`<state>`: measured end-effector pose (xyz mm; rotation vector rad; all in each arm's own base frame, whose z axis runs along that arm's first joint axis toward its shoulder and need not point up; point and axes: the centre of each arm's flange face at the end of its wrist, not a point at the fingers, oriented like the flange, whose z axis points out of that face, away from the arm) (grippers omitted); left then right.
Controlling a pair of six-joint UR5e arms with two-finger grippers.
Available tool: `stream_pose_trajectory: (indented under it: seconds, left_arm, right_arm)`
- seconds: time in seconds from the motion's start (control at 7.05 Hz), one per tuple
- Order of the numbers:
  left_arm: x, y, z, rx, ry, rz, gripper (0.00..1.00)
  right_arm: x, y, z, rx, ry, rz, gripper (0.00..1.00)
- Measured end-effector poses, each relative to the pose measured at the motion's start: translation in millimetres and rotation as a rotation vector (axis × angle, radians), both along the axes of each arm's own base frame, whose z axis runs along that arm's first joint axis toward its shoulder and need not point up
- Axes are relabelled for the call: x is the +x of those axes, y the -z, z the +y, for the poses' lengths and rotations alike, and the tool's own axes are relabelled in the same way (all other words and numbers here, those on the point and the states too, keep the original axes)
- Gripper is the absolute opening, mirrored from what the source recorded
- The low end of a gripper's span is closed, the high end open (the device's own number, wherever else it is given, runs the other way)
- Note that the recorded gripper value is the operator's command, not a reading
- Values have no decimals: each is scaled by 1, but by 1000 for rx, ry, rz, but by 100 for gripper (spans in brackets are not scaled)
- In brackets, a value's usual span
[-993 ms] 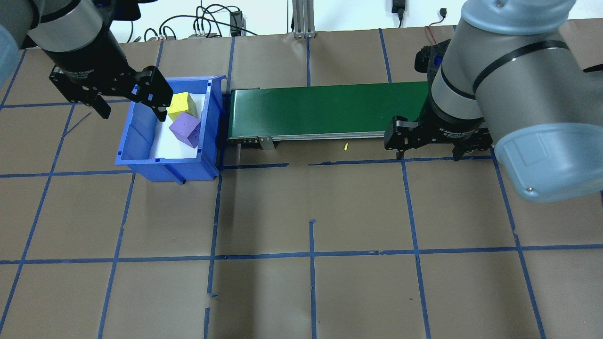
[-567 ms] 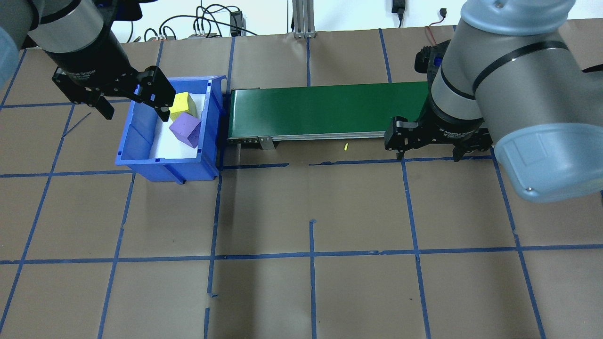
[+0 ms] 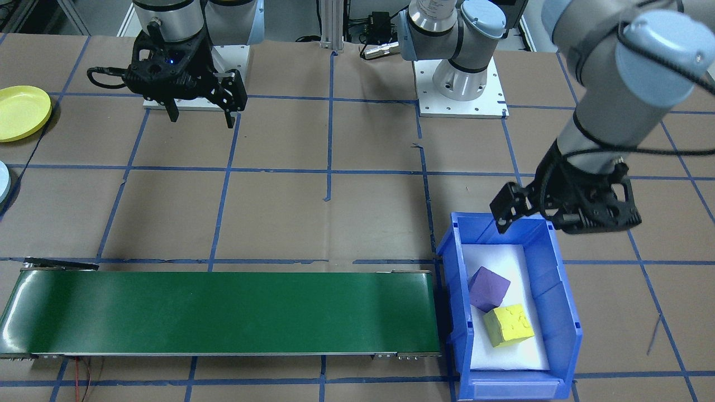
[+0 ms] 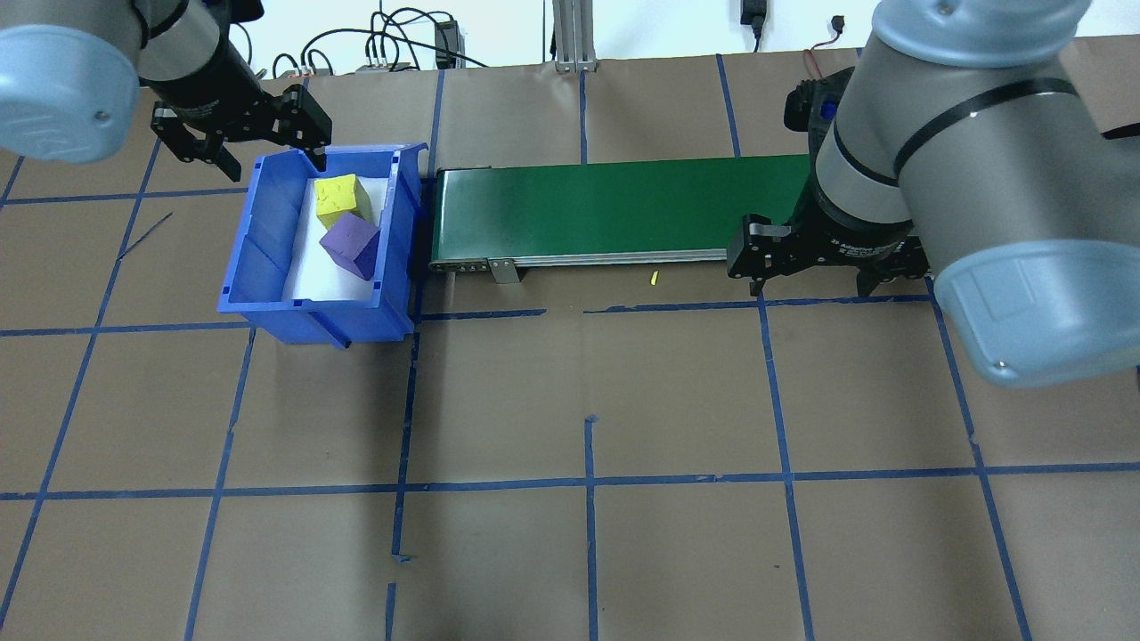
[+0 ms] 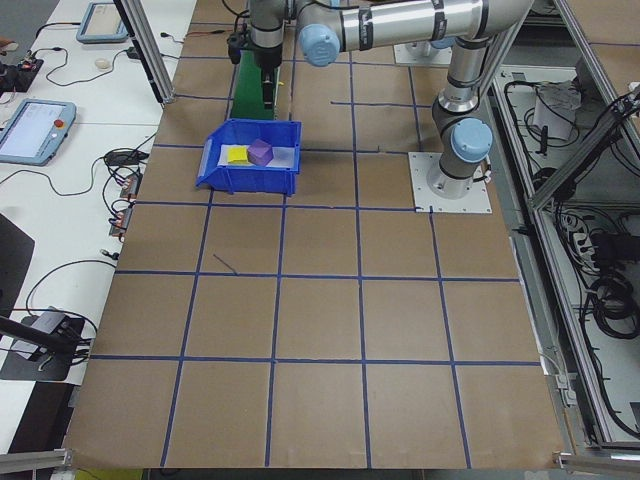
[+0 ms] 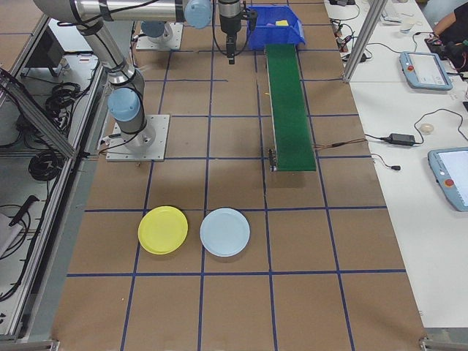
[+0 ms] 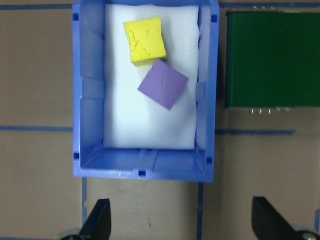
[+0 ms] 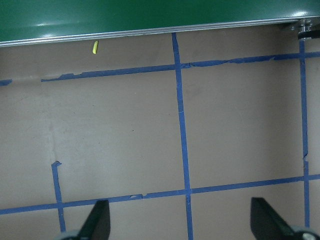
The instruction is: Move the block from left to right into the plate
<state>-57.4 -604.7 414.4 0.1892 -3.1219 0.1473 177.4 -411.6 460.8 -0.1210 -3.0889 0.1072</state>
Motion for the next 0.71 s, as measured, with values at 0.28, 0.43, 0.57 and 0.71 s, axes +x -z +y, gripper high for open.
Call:
stream_pose_trajectory:
  seconds: [0.28,0.43,0.57,0.71]
  left_arm:
    - [9,57,-32,15,-127,21,100]
    - [11,79,-39,32,-190,27,100]
    - [12,99,-44,46,-253,32,100]
    - [12,119,-48,56,-305,35,100]
  right_arm:
    - [2,-2,7,13,-12,6,100]
    - [3,0,9,20,-16,7,100]
    - [5,3,10,27,-20,2,100]
    - [7,5,10,32,-23,0,100]
